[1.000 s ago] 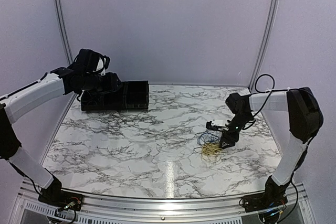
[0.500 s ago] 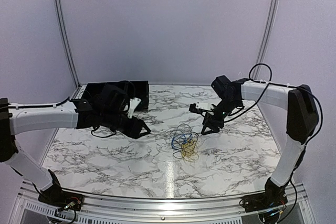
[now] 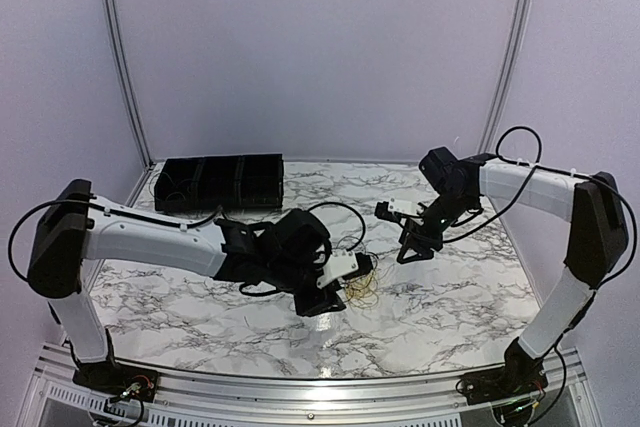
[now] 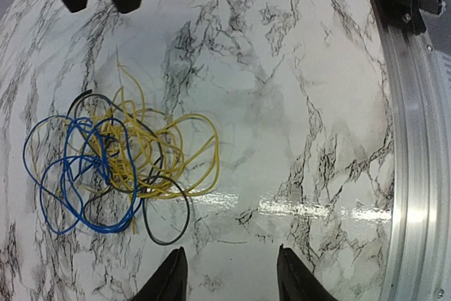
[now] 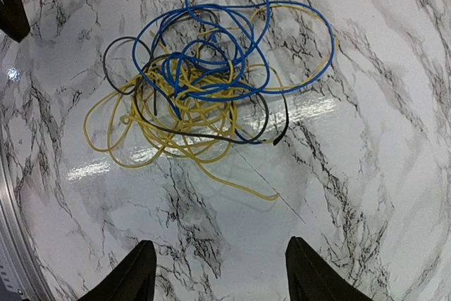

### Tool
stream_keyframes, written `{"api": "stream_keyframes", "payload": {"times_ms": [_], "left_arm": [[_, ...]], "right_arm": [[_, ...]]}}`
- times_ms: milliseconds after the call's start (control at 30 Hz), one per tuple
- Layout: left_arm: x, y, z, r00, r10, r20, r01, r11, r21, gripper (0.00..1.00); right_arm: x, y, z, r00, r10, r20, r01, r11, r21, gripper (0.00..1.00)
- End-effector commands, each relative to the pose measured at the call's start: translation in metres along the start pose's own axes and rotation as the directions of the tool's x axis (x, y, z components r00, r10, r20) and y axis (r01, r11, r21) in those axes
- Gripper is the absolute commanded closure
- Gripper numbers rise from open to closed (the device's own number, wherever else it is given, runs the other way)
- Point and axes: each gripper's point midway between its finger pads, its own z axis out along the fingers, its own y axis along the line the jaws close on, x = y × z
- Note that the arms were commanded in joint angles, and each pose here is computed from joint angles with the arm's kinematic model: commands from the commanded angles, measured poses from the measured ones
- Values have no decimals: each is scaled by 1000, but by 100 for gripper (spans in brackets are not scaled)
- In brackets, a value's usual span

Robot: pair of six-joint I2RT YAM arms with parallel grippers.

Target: Untangle the cables

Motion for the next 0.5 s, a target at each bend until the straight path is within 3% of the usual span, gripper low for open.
{"api": "stream_keyframes", "payload": {"times_ms": [0,233,467], "left_arm": [[4,8,19,985,153,-76,-159,983,-86,54],[14,15,46,973,191,-132,-203,976,-83,55],[47,26,70,961,156,-230,-186,976,-114,65]], "right_arm": [[-1,6,-6,999,31,29,-31,999,-20,37],[1,13,-6,998,50,43,-49,998,-37,37],[-1,11,-8,998,50,45,-48,998,-30,37]]}}
